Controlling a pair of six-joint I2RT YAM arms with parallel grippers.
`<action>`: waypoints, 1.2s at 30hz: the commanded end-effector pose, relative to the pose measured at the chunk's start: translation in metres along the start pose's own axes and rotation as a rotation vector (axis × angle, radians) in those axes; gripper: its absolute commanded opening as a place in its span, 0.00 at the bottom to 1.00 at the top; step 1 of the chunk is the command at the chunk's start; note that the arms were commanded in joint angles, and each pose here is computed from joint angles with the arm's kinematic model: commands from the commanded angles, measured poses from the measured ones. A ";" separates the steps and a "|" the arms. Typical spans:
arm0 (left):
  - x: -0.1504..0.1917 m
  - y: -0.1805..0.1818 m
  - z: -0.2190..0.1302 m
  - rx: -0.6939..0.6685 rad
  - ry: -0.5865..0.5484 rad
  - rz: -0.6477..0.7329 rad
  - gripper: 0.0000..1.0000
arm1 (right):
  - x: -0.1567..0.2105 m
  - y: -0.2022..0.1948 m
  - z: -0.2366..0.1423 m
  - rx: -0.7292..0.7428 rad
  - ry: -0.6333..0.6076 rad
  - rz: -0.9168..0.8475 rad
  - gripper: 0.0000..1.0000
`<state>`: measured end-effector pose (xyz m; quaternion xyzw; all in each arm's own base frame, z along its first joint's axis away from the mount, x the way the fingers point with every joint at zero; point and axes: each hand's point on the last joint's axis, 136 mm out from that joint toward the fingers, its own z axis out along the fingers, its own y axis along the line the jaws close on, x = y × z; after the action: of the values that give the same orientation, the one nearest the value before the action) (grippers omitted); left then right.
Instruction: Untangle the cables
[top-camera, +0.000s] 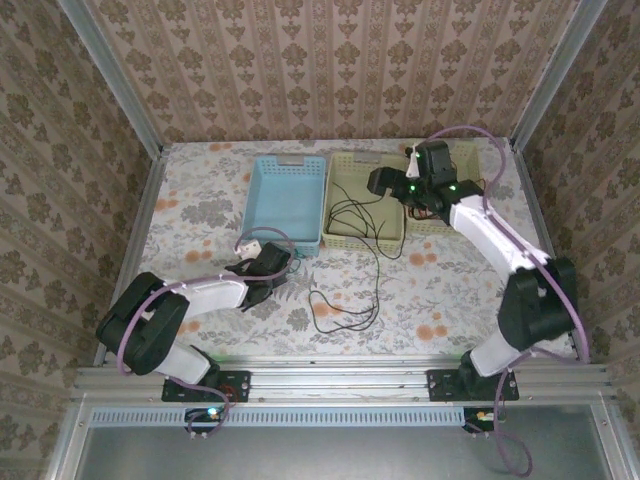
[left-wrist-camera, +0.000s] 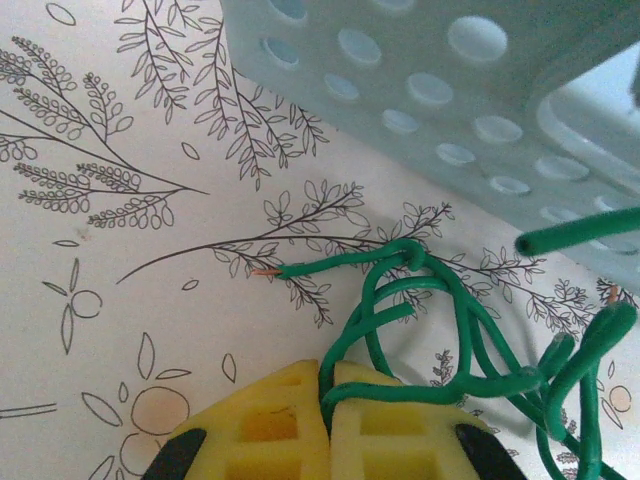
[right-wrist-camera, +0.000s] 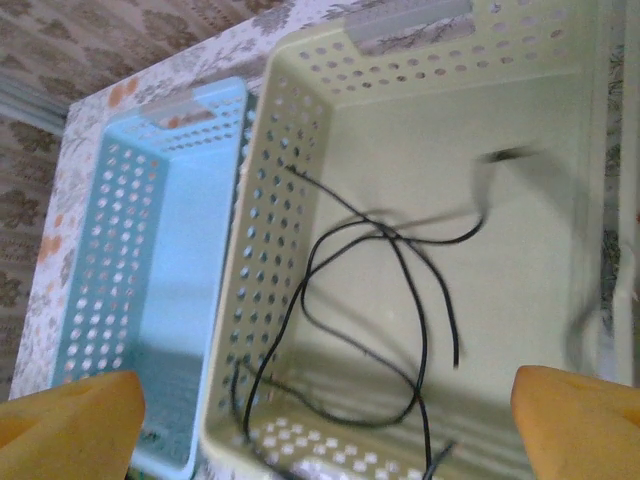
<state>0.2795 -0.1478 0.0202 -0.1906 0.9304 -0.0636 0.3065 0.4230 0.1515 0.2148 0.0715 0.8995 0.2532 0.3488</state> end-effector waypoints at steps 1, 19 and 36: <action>0.020 0.005 0.005 -0.014 0.085 0.057 0.00 | 0.038 0.000 -0.027 0.030 0.090 -0.059 0.95; 0.021 0.007 0.008 -0.025 0.107 0.075 0.00 | 0.164 -0.034 0.006 0.140 0.440 -0.200 0.76; 0.020 0.011 0.004 -0.039 0.111 0.053 0.00 | 0.185 -0.039 0.048 0.186 0.481 -0.275 0.59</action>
<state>0.2826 -0.1497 0.0200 -0.1804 0.9341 -0.0610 0.3019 0.3116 0.1946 0.0582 -0.0744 0.9763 0.1486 0.1388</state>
